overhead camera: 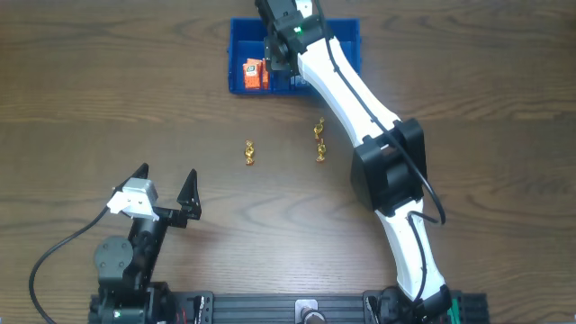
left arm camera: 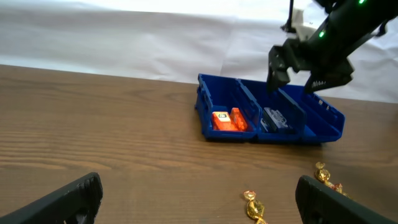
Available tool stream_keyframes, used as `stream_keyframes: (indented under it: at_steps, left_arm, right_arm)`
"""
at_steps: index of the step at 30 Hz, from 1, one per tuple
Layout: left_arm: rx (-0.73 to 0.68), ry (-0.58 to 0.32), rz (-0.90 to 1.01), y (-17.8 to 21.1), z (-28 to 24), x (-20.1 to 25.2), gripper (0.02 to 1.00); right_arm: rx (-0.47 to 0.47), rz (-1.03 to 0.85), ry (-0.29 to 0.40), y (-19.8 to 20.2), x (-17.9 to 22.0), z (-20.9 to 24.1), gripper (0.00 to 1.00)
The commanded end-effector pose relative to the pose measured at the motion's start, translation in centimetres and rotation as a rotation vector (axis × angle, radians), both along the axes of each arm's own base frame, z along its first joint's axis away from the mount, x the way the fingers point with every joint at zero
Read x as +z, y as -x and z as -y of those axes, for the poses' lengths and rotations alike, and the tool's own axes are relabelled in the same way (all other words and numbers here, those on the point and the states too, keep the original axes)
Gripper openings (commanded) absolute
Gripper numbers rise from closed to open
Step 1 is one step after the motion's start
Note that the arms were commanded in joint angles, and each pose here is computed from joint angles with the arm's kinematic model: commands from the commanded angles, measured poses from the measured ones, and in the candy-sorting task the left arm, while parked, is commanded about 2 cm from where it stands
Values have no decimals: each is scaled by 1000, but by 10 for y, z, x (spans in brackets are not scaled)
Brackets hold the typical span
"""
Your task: Sort Candies Into Trays
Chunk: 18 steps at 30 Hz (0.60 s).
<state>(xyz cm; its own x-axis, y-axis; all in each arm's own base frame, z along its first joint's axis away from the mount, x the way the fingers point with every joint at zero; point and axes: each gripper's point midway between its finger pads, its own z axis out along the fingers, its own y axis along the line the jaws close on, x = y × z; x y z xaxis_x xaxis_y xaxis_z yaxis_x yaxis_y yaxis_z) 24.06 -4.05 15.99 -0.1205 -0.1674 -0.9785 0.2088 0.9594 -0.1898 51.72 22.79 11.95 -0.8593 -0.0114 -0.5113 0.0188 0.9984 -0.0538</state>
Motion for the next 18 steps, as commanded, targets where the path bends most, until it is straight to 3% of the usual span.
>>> stream_keyframes:
  at_steps: [1,9,15,18]
  left_arm:
    - [-33,8,-51,2,5,-17,998]
    - [-33,8,-52,2,5,-17,998]
    - [-33,8,-52,2,5,-17,998]
    - [-33,8,-52,2,5,-17,998]
  right_arm:
    - [50,26,-33,16,40,-22,932]
    - [137,-196,-84,87,28,-59,985]
    - [214,-307,-63,138,13,-91,998]
    - [202,-333,-57,152,3,-100,1000]
